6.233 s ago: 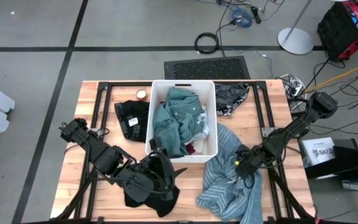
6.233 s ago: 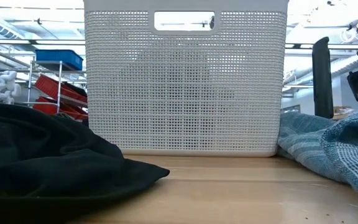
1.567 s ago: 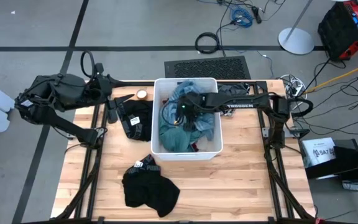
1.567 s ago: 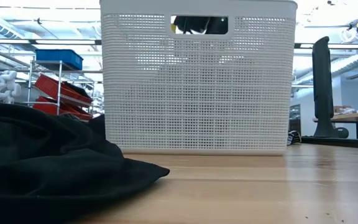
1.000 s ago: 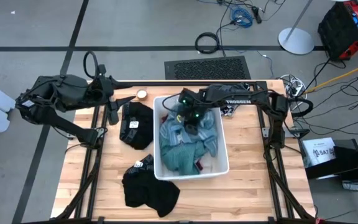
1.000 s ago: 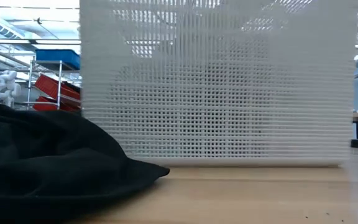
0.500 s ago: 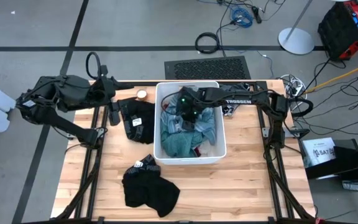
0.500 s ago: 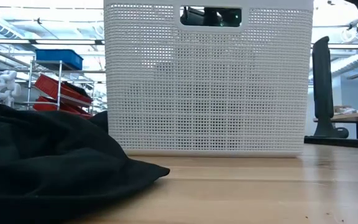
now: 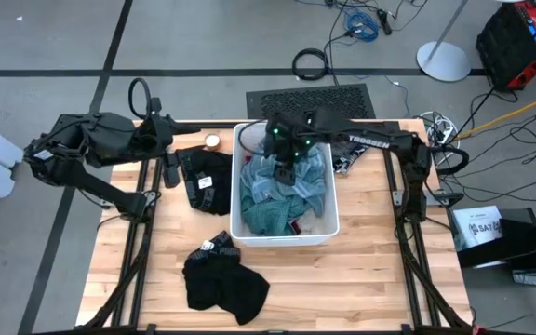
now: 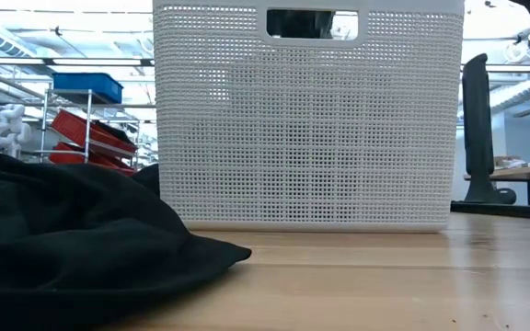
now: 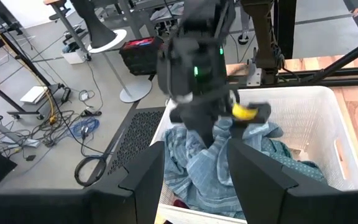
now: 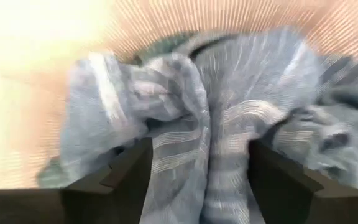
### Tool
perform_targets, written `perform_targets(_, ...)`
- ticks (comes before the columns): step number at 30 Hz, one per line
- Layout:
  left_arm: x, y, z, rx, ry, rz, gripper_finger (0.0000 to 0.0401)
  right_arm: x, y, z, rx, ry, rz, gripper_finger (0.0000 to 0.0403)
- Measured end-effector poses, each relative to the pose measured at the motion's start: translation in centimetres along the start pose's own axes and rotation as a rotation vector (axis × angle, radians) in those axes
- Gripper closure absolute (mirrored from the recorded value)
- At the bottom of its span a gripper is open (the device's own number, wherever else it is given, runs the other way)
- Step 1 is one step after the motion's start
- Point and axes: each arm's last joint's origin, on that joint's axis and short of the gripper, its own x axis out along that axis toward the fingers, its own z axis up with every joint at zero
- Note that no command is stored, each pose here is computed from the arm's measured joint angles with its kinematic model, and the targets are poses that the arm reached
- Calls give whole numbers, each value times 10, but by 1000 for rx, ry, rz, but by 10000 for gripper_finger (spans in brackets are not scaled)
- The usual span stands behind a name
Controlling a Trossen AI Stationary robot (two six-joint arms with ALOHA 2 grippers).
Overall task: Sort clothes
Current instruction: Put the blue patterned shirt into the laundry bin, then put gray boxer into the laundry bin
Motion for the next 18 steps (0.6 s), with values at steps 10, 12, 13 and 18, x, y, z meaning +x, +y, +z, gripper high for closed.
perform_targets(10, 0, 0, -3, 8, 31, -3, 217, -88, 17, 7, -3, -59, -47, 159)
perform_targets(12, 3, -2, -6, -2, 47, -14, 217, -100, 19, 3, -1, -59, -77, 159)
perform_targets(13, 5, -4, -8, -2, 60, -20, 217, -106, 20, 0, 2, -61, -90, 159)
perform_targets(18, 25, -18, -25, 12, 152, -54, 217, -138, 15, -16, 44, -102, -169, 163)
